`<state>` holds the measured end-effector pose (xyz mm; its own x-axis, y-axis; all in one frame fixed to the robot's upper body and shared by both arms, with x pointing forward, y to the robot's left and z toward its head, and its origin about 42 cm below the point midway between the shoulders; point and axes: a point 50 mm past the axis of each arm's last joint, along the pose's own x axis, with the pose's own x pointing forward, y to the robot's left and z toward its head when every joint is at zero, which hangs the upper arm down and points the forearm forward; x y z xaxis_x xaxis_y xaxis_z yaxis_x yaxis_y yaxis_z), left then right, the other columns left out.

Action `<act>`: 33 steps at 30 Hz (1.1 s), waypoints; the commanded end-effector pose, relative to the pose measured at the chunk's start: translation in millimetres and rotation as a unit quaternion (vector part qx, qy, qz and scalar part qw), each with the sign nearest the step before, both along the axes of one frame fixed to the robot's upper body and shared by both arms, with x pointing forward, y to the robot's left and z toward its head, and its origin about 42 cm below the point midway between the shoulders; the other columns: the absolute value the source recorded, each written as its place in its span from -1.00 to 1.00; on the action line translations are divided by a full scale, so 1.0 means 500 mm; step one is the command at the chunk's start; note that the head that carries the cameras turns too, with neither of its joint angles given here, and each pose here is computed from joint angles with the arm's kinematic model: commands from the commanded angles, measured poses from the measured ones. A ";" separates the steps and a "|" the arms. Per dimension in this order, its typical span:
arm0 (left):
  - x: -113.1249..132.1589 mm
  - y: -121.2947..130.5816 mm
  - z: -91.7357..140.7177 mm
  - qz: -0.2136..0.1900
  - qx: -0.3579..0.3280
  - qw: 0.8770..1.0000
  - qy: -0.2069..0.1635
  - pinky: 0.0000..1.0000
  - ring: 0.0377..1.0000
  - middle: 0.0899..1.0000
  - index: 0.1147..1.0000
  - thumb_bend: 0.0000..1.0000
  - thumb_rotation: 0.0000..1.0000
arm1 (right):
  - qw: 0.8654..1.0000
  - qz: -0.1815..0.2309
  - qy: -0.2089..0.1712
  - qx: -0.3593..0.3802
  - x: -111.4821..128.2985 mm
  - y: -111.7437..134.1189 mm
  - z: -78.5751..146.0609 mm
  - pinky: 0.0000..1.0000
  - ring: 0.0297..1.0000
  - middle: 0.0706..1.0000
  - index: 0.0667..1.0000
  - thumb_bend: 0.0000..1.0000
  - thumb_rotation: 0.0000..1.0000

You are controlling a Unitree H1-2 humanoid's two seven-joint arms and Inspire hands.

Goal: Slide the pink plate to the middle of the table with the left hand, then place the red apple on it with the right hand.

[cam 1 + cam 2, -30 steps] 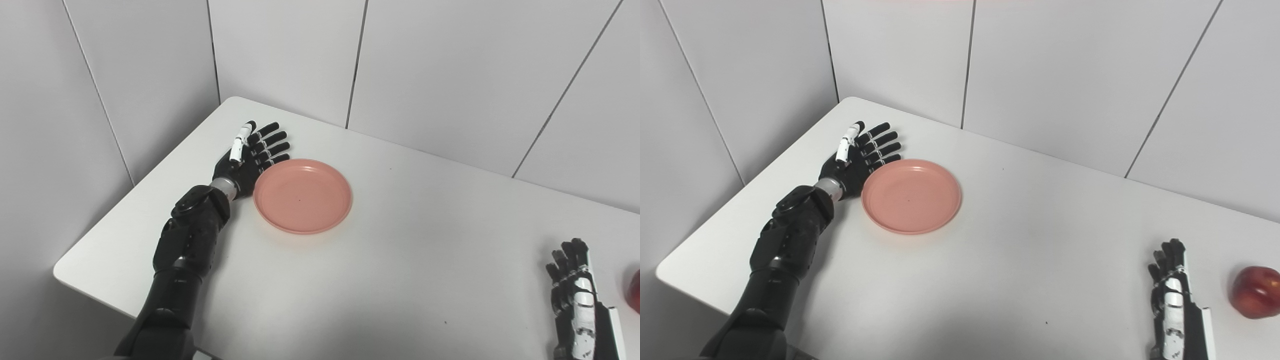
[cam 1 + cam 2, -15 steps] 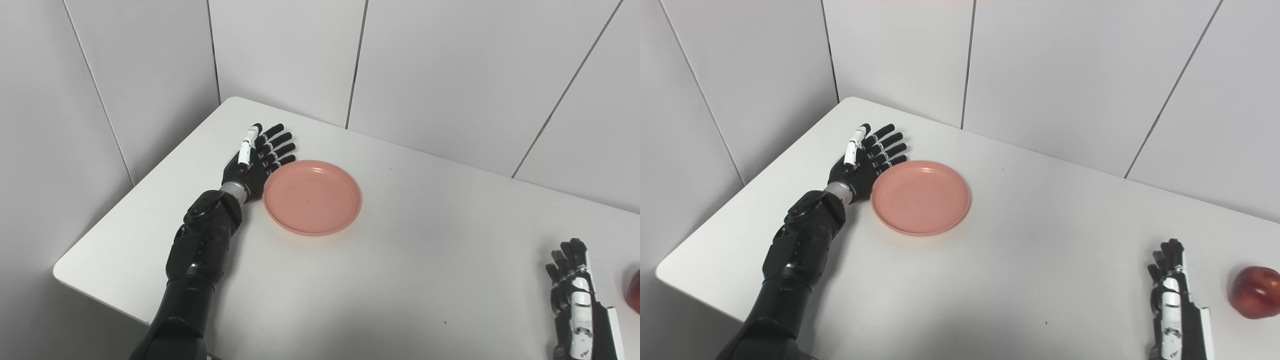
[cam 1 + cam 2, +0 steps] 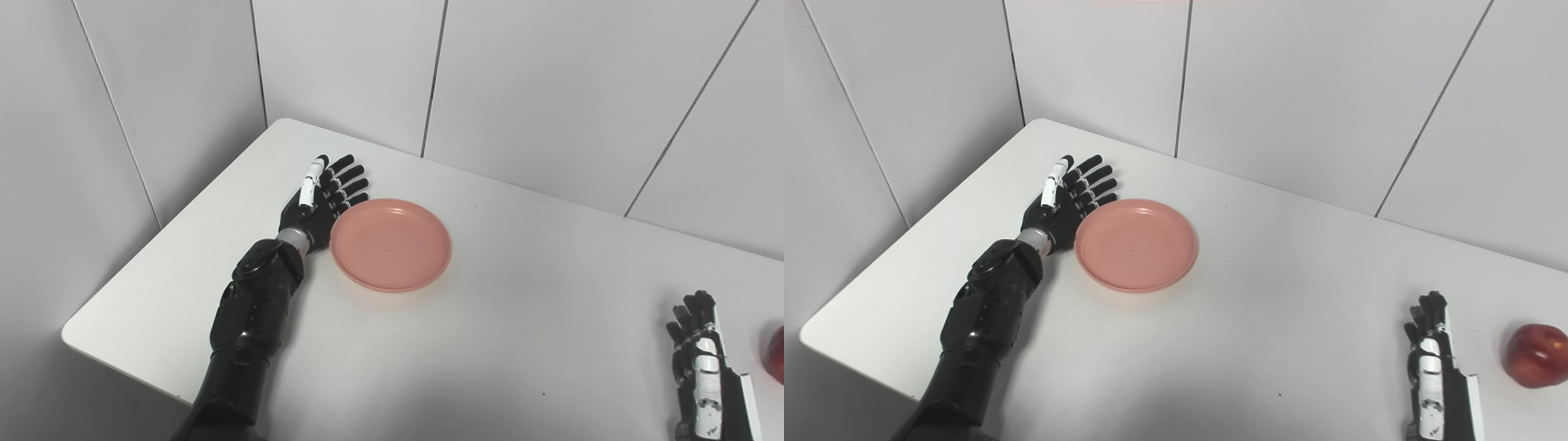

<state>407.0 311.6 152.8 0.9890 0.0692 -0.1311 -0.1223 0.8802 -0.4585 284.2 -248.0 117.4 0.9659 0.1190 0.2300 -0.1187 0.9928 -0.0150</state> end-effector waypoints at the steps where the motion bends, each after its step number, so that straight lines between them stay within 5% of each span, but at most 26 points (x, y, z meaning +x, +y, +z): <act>1: 0.020 -0.012 0.057 0.001 0.010 0.999 -0.052 0.66 0.65 0.64 0.59 -0.36 1.00 | 0.999 -0.005 0.046 0.015 -0.031 0.008 -0.045 1.00 1.00 1.00 1.00 -0.45 1.00; 33: -0.004 -0.091 0.037 -0.042 0.003 0.998 -0.054 0.71 0.69 0.68 0.64 -0.35 1.00 | 0.999 -0.010 0.045 0.015 -0.029 0.036 -0.035 1.00 1.00 1.00 0.99 -0.34 1.00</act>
